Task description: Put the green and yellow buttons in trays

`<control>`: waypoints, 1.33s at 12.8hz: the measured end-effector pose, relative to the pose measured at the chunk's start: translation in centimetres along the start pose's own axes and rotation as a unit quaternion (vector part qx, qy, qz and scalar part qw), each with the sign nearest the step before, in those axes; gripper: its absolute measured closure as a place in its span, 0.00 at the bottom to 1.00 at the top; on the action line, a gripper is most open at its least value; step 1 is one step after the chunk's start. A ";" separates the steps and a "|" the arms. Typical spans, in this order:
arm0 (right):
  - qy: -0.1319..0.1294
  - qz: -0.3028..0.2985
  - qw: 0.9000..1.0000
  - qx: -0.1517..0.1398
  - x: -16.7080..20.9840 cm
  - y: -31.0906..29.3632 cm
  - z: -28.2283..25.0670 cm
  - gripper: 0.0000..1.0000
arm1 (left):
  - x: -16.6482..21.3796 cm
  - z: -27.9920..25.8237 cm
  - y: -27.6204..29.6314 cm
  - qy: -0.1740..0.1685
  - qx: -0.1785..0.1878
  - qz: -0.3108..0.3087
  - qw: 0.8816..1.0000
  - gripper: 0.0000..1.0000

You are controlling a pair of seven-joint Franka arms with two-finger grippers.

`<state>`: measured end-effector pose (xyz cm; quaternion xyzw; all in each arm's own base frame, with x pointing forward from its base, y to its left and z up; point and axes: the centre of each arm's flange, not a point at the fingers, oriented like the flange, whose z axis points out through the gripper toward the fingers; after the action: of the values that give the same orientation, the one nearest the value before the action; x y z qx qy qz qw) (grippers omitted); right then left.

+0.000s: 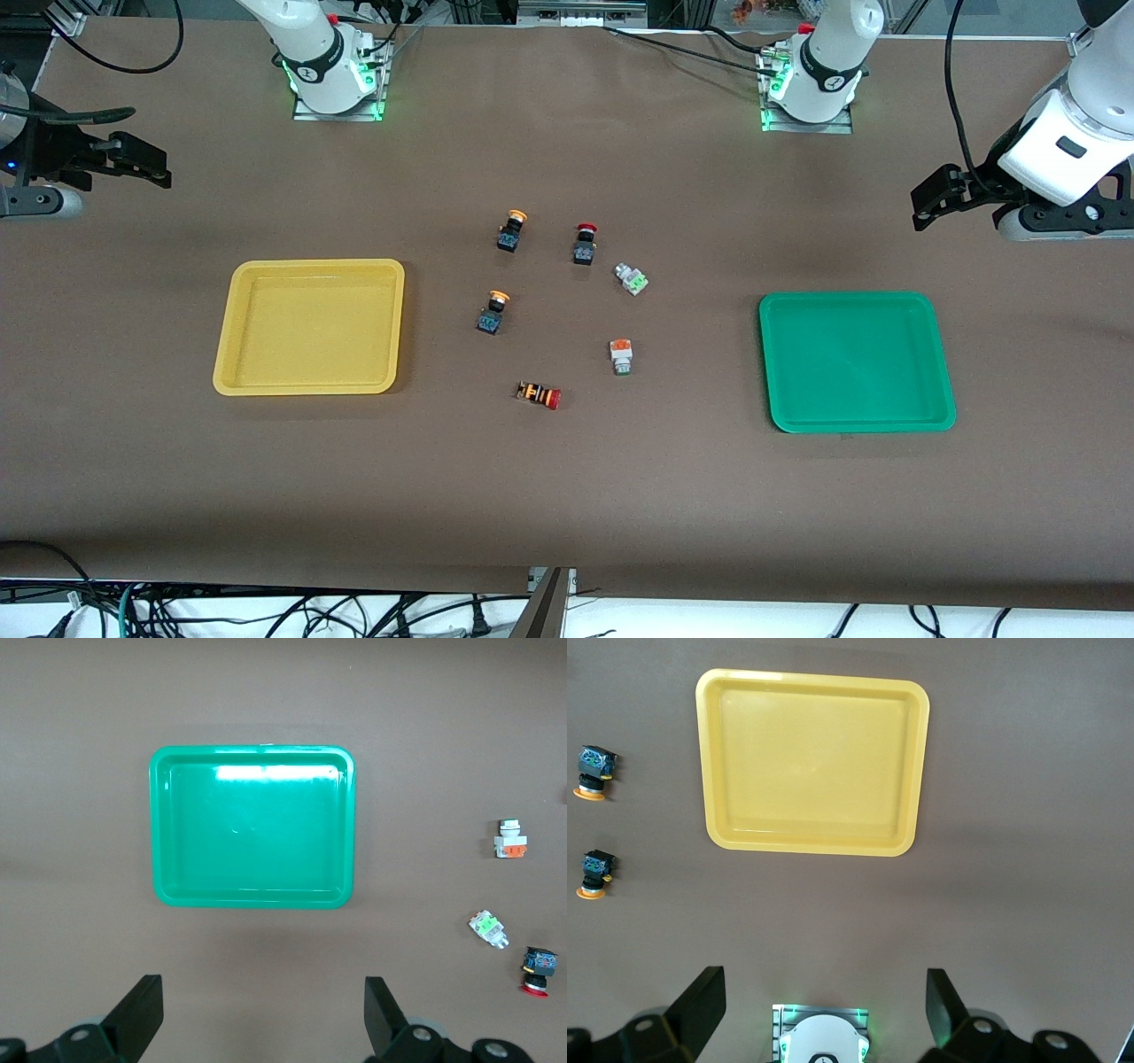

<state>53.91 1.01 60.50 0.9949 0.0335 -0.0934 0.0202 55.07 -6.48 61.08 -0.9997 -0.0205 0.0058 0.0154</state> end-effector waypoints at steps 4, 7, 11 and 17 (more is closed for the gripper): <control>0.000 0.000 1.000 0.000 0.0 0.0 0.0 0.00 | 0.0 0.0 0.1 0.000 0.000 0.001 1.000 0.00; 0.000 0.002 1.000 0.000 0.0 0.0 0.0 0.00 | 0.0 0.0 0.1 0.000 0.000 0.001 1.000 0.00; -0.025 -0.001 1.000 0.001 1.6 -0.4 2.2 0.00 | 0.0 0.0 0.1 -0.001 0.000 0.001 1.000 0.00; -0.054 -0.014 0.998 -0.001 3.9 -3.4 5.5 0.00 | -0.1 0.0 0.2 -0.003 0.000 0.002 1.000 0.00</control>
<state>56.51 4.42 54.29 0.9878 0.0460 -0.1472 0.0213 54.98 -6.68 61.04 -0.9997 -0.0186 0.0084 0.0158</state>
